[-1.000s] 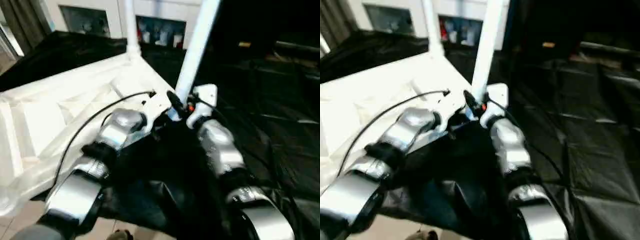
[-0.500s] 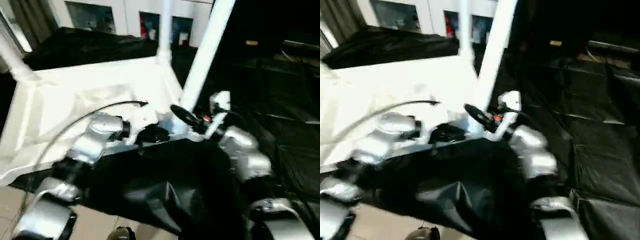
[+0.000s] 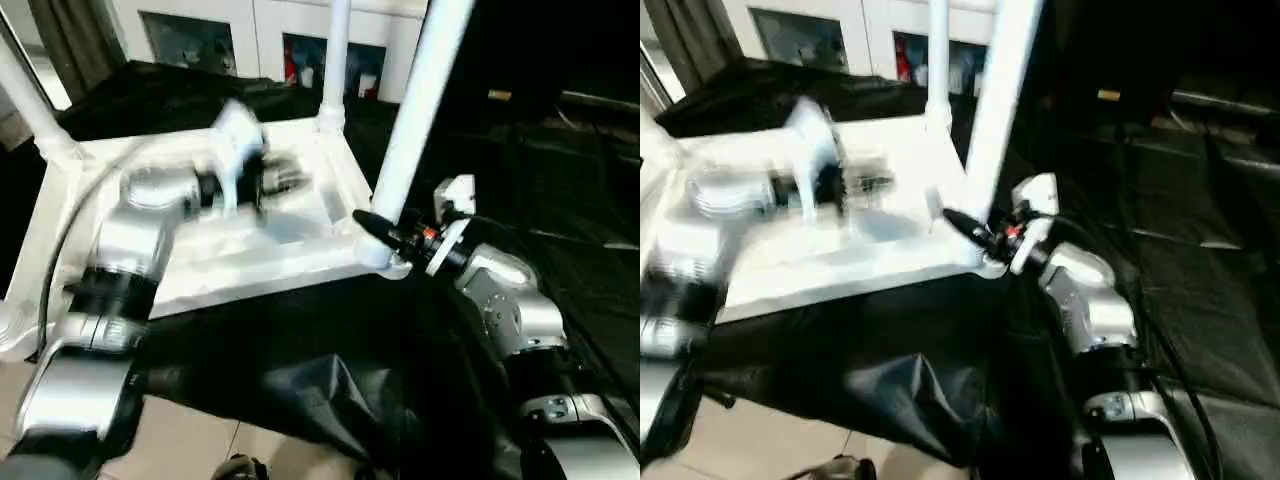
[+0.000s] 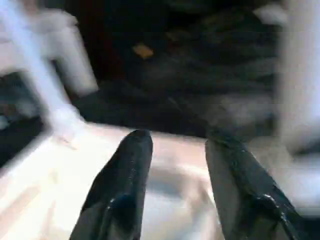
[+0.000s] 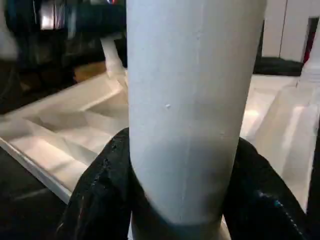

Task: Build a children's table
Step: Insert table leg to table base

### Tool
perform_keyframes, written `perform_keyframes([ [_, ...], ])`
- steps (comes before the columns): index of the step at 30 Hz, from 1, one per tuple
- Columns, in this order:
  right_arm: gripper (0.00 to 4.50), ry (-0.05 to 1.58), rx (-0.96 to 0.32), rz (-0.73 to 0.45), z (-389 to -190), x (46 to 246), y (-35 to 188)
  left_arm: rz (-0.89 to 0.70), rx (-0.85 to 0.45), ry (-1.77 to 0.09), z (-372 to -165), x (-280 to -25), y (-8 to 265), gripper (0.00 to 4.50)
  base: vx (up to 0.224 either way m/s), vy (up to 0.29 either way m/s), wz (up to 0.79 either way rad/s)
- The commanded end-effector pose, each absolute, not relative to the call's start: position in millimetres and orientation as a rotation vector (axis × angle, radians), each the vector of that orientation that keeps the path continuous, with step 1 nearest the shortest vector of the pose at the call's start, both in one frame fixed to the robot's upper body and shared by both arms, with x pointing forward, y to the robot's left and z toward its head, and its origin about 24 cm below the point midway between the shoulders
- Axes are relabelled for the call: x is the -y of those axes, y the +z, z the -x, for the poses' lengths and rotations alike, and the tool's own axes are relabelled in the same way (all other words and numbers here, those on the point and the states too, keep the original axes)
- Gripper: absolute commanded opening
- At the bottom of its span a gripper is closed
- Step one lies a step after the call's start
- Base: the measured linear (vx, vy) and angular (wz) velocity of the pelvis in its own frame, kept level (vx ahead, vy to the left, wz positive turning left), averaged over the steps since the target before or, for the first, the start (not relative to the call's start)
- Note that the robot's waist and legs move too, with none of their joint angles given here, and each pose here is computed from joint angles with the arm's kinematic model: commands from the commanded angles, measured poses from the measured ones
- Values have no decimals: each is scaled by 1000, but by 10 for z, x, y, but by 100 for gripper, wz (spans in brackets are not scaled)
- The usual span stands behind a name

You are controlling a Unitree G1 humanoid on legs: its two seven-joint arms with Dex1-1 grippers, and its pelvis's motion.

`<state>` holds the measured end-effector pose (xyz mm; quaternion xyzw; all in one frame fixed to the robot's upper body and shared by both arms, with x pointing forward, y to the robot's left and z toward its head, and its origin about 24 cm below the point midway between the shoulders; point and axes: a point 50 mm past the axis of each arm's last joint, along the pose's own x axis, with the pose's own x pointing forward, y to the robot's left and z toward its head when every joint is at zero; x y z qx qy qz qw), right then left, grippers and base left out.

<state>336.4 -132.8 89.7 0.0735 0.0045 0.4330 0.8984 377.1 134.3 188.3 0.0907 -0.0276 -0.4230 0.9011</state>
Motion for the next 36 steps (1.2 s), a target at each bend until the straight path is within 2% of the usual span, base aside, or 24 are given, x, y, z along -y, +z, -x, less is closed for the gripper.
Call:
perform_keyframes([
  [1, 187, 899, -17, -110, -3405, 1240, 920, -101, 105, -876, -3800, -1104, 2035, 207, 0, 0, 0],
  [2, 187, 887, -31, -94, -3420, 1225, 903, -73, 120, -909, -3791, -884, 2089, 207, 0, 0, 0],
  [6, 187, 876, -39, -83, -3431, 1221, 895, -40, 144, -980, -3736, -639, 2126, 207, 0, 0, 0],
  [7, 187, 871, -44, -75, -3437, 1230, 889, 5, 176, -1062, -3651, -468, 2173, 207, 0, 0, 0],
  [10, 187, 857, -50, -61, -3444, 1252, 876, 42, 184, -1164, -3519, -318, 2201, 207, 0, 0, 0],
  [12, 187, 844, -51, -53, -3452, 1267, 871, 28, 162, -1120, -3549, -347, 2180, 207, 0, 0, 0],
  [15, 187, 824, -46, -46, -3460, 1304, 877, 4, 150, -1006, -3679, -526, 2130, 207, 0, 0, 0],
  [20, 187, 797, -41, -33, -3462, 1379, 887, -10, 137, -940, -3722, -737, 2102, 207, 0, 0, 0],
  [24, 187, 748, -29, -8, -3504, 1504, 944, -96, 91, -869, -3769, -960, 1992, 207, 0, 0, 0],
  [28, 187, 678, -27, 15, -3551, 1655, 1002, -247, 25, -915, -3747, -962, 1784, 207, 0, 0, 0],
  [31, 187, 607, -31, 39, -3587, 1822, 1059, -326, -101, -1065, -3622, -835, 1471, 207, 0, 0, 0],
  [33, 187, 581, -37, 48, -3590, 1885, 1070, -343, -147, -1093, -3592, -776, 1357, 207, 0, 0, 0],
  [35, 187, 559, -46, 51, -3580, 1952, 1074, -342, -196, -1132, -3559, -699, 1228, 235, 0, 0, 0],
  [36, 187, 553, -51, 51, -3570, 1975, 1073, -338, -225, -1153, -3543, -667, 1168, 235, 0, 0, 0],
])
